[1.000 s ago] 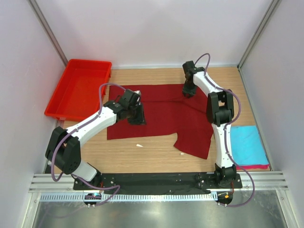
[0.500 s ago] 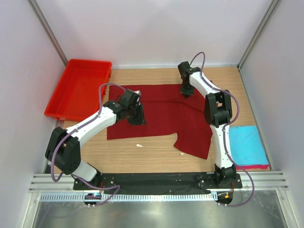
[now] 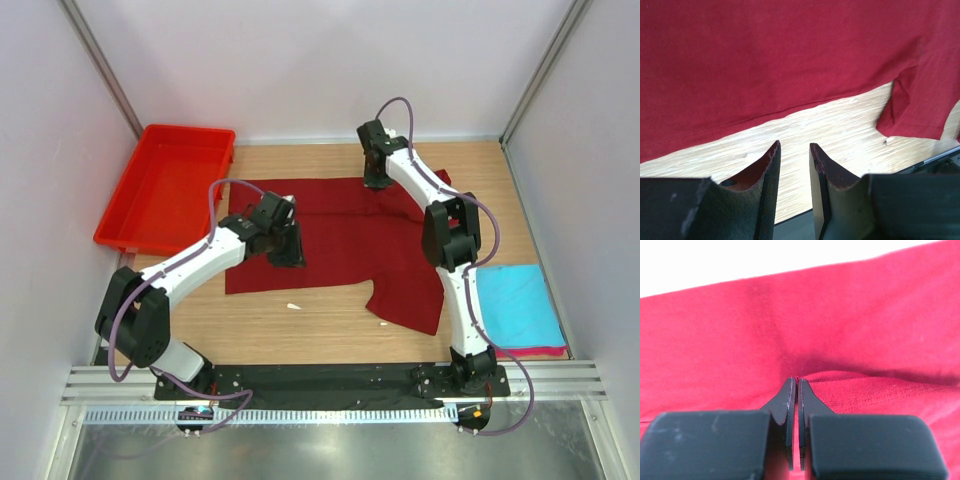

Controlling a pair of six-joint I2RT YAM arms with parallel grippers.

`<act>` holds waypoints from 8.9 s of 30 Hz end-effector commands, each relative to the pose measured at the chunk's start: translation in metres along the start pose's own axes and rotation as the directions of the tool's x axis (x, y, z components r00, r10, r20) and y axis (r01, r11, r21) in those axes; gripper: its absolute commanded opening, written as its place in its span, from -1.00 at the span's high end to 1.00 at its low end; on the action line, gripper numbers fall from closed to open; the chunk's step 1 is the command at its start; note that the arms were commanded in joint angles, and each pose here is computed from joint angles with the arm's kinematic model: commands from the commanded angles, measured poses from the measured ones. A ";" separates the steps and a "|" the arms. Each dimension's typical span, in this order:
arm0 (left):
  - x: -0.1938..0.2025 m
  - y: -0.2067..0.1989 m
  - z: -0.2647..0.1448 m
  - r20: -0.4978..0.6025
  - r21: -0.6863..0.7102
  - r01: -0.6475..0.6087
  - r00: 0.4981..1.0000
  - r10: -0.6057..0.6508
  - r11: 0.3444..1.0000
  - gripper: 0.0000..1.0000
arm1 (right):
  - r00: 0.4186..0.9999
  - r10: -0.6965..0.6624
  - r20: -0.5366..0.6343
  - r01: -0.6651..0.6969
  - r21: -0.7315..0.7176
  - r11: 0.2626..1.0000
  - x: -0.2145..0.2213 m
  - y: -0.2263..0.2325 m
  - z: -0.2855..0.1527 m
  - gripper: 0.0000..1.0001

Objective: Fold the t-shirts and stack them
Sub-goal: Fold the tshirt

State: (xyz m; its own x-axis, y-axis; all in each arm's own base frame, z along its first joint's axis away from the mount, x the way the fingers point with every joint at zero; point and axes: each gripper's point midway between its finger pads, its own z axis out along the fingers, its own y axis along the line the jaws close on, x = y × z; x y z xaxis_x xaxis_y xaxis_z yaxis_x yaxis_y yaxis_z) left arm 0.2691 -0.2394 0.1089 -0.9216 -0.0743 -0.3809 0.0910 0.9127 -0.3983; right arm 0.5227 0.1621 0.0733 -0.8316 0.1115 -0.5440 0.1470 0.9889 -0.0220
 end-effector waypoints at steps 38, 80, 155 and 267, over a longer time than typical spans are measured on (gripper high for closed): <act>-0.149 -0.106 0.077 0.279 0.348 0.089 0.941 -0.194 0.933 0.23 | 0.980 0.137 0.148 -0.104 -0.212 0.972 -0.082 -0.064 -0.042 -0.46; -0.225 -0.118 0.208 0.230 0.437 0.431 0.796 -0.561 0.790 0.32 | 0.954 0.286 -0.096 -0.295 -0.487 0.822 -0.035 -0.127 0.042 -0.08; -0.240 -0.150 0.148 0.425 0.406 0.150 0.842 -0.331 0.901 1.00 | 0.920 0.360 0.155 -0.226 -0.539 0.811 -0.056 -0.134 -0.012 0.97; -0.129 -0.132 0.228 0.014 0.395 0.285 0.949 -0.316 0.873 0.64 | 0.930 0.345 0.125 -0.247 -0.480 0.842 -0.060 -0.138 0.009 0.91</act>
State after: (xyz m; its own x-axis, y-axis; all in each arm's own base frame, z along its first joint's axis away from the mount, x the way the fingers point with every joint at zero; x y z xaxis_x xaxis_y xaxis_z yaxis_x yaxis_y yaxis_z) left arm 0.4735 -0.4476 0.0326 -0.8802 -0.3853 -0.2770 0.0049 0.5763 -0.8172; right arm 0.5499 0.0309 0.0994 -0.6775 0.4548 -0.5780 0.0558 0.8154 0.5762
